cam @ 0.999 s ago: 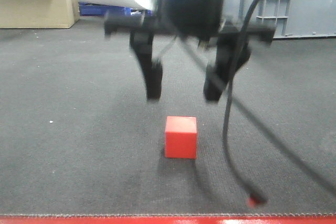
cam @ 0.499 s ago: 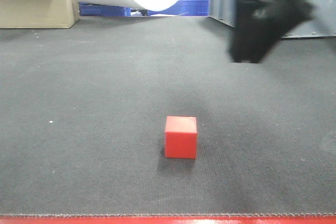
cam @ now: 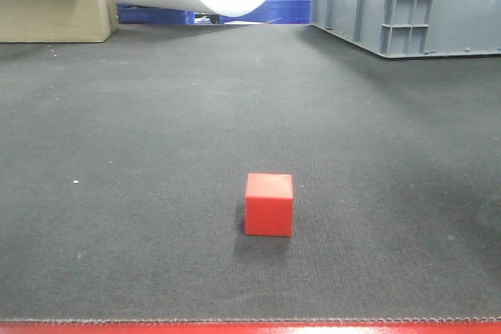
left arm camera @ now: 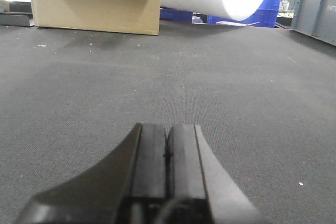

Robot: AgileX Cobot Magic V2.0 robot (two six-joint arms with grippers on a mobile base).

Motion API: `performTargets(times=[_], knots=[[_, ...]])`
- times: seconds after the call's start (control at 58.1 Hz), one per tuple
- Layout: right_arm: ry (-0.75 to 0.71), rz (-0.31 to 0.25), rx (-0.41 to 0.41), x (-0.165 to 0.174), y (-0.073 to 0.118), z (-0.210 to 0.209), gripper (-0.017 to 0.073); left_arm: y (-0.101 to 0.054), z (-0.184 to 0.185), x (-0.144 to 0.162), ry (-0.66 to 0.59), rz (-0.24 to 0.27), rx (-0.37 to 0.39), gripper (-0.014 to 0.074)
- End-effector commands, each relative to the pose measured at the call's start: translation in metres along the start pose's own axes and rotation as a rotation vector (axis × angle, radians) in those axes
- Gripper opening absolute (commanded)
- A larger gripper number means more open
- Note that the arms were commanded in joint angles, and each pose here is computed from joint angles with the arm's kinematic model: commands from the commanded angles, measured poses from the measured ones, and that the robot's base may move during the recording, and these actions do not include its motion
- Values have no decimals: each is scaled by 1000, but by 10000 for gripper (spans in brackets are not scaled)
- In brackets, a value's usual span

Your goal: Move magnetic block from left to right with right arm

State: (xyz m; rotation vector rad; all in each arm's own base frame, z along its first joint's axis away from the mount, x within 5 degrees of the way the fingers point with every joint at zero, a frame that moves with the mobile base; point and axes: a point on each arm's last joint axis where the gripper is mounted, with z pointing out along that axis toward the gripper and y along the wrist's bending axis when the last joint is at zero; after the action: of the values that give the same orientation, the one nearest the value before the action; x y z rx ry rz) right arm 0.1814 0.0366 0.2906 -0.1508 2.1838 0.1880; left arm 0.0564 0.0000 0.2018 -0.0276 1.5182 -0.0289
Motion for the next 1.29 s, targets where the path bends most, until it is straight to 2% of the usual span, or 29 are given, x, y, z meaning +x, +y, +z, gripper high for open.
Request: performTargets(times=[0.0, 0.138, 0.224, 0.603, 1.068, 1.119, 1.223, 1.274], knots=[[-230, 10, 63, -7, -12, -20, 54, 0, 0, -5, -80, -8, 5, -117], [-419, 38, 151, 9, -24, -40, 54, 0, 0, -5, -80, -8, 5, -117], [-535, 40, 183, 21, -26, -56, 54, 0, 0, -5, -80, -8, 5, -117], [-801, 11, 175, 74, -14, -103, 54, 0, 0, -5, -80, -8, 5, -117], [-825, 9, 179, 85, -15, -99, 54, 0, 0, -5, -80, -8, 5, -117], [-824, -10, 192, 91, -17, -92, 54, 0, 0, -5, -80, -8, 5, -117], [-824, -98, 224, 108, -18, -78, 54, 0, 0, -5, -80, -8, 5, -117], [-826, -119, 230, 116, -18, -74, 54, 0, 0, -5, -80, -8, 5, -117]])
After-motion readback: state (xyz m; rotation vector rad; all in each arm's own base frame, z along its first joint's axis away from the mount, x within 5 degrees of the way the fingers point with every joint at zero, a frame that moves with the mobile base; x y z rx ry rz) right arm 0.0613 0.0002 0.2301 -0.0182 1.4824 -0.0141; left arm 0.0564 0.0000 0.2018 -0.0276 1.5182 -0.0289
